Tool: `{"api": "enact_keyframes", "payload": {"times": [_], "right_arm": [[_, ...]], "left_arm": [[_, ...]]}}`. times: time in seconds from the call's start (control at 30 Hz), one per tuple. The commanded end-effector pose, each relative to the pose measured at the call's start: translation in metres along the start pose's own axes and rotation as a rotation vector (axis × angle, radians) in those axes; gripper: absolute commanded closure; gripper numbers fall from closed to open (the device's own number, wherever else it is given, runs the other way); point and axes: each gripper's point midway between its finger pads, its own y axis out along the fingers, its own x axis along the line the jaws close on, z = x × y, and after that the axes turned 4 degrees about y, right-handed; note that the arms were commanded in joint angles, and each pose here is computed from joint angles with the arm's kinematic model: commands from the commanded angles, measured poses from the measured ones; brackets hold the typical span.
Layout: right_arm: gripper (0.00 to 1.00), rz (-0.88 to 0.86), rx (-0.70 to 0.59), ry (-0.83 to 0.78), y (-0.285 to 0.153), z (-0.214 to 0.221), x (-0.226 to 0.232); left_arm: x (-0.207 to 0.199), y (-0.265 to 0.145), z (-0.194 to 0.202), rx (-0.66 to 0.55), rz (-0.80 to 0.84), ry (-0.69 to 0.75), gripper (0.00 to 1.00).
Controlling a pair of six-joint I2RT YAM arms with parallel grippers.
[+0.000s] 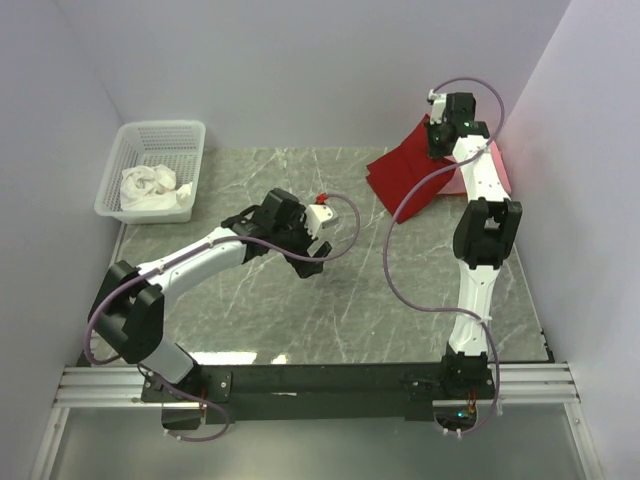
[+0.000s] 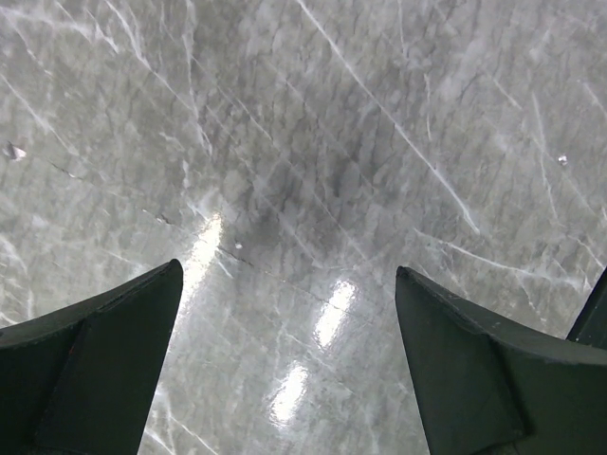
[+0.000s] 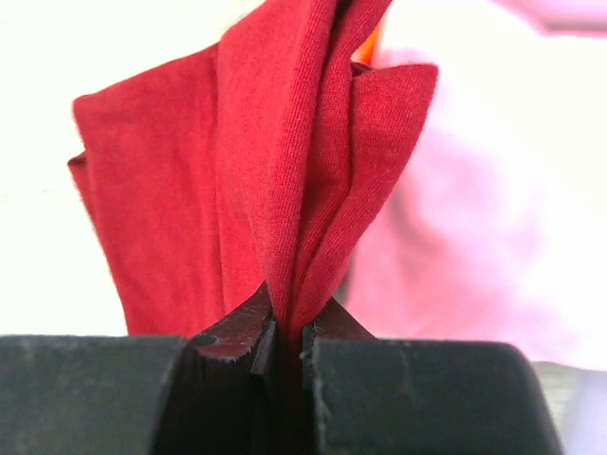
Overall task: Fold and stack the t-shirts
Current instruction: Neatly place the folded tshirt to the corner
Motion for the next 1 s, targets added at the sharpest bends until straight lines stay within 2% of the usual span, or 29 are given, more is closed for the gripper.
{"api": "enact_keyframes", "payload": {"times": [0.0,0.3,0.47,0.97], "right_arm": [[1.00,0.114,-0.107,-0.095,-0.020,-0.041,-0.022],[1.00,0.274,-0.223,-0.143,-0.045,-0.076,-0.055],[1.00,0.284,-0.289,-0.180,-0.073,-0.097,-0.059],[1.00,0.280,-0.382,-0.206,-0.125,-0.126,-0.053]], "left_arm": [[0.004,0.001,-0.008,-0.004,0.000,-0.012,0.00],[0.009,0.008,-0.003,0.030,0.013,-0.024,0.01],[0.008,0.010,-0.001,0.027,0.022,-0.023,0.01],[0.005,0.007,-0.001,0.010,0.018,-0.029,0.01]]}}
